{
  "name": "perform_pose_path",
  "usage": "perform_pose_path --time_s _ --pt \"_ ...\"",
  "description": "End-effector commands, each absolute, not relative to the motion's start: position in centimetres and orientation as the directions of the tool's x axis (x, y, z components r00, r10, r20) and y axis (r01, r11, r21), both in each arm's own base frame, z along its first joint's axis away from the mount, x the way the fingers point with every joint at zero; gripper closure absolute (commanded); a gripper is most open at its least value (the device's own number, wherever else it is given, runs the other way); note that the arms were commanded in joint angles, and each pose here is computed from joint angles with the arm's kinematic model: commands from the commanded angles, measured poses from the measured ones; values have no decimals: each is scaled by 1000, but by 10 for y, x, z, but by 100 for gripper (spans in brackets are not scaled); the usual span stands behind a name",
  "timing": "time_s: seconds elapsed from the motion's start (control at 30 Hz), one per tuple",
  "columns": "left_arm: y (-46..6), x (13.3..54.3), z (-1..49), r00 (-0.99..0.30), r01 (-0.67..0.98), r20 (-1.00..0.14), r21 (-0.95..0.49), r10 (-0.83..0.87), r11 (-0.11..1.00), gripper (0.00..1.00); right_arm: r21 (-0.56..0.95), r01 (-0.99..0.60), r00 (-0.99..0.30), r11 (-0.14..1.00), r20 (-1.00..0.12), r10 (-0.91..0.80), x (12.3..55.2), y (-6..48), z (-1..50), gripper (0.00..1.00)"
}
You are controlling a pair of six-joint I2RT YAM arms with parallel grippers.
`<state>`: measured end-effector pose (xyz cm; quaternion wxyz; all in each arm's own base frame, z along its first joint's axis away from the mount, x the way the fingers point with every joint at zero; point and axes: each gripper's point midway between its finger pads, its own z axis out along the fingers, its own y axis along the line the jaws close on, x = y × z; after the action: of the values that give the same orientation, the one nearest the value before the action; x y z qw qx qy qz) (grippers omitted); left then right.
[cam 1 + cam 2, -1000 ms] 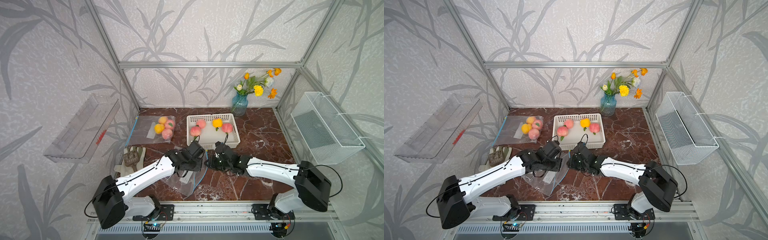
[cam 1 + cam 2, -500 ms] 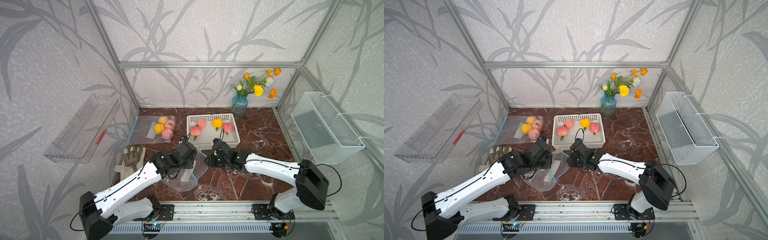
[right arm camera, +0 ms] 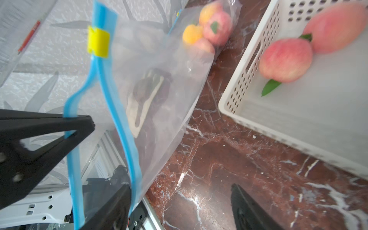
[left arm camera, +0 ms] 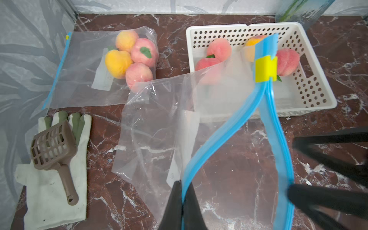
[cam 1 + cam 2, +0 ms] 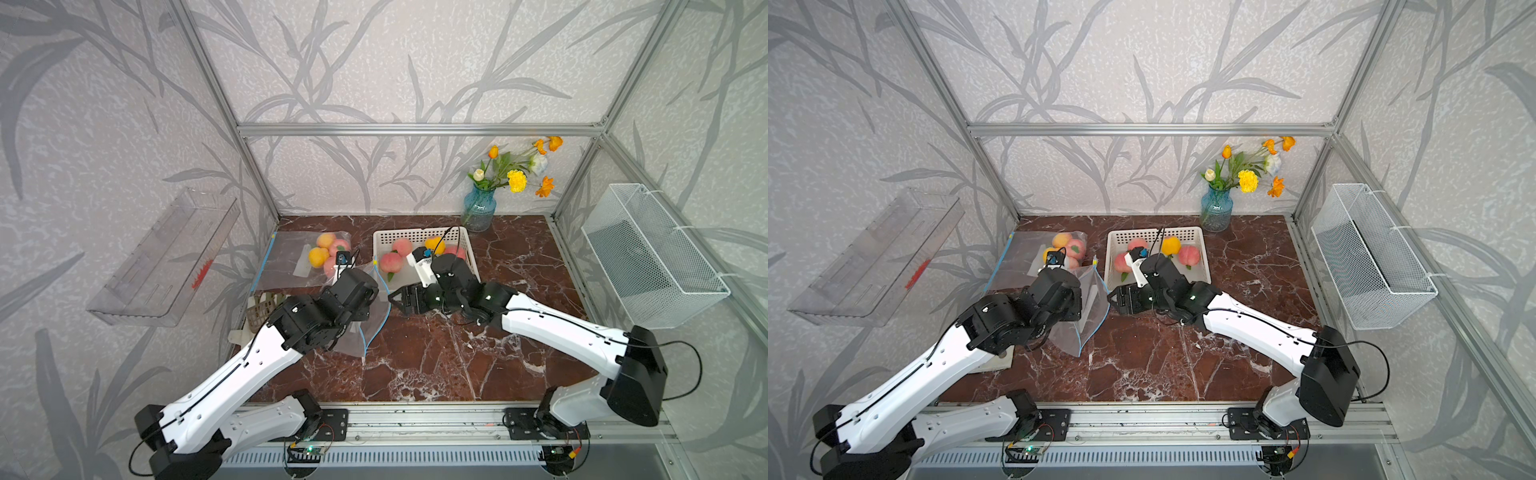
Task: Place the peach in a zip-top bag and seal the zipper
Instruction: Open the zipper of the food storage bag at the center of the board, then move the basket to the center of the board.
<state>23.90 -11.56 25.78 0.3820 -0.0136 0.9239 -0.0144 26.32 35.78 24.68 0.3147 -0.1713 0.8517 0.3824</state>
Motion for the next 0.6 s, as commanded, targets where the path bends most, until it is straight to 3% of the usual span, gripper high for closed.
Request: perform_pose_path --time_s 0.0,0.27,0.57 --pt "-121 244 233 -754 6 -656 -59 -34 998 100 492 -498 -708 714 -706 -7 282 322 258 20" --pt "-154 261 189 -818 27 -564 -228 -110 973 100 429 -256 -786 866 -614 71 328 244 200 19" --pt "-187 274 172 -842 72 -524 -344 -128 936 100 331 -131 -856 935 -513 62 371 216 140 20"
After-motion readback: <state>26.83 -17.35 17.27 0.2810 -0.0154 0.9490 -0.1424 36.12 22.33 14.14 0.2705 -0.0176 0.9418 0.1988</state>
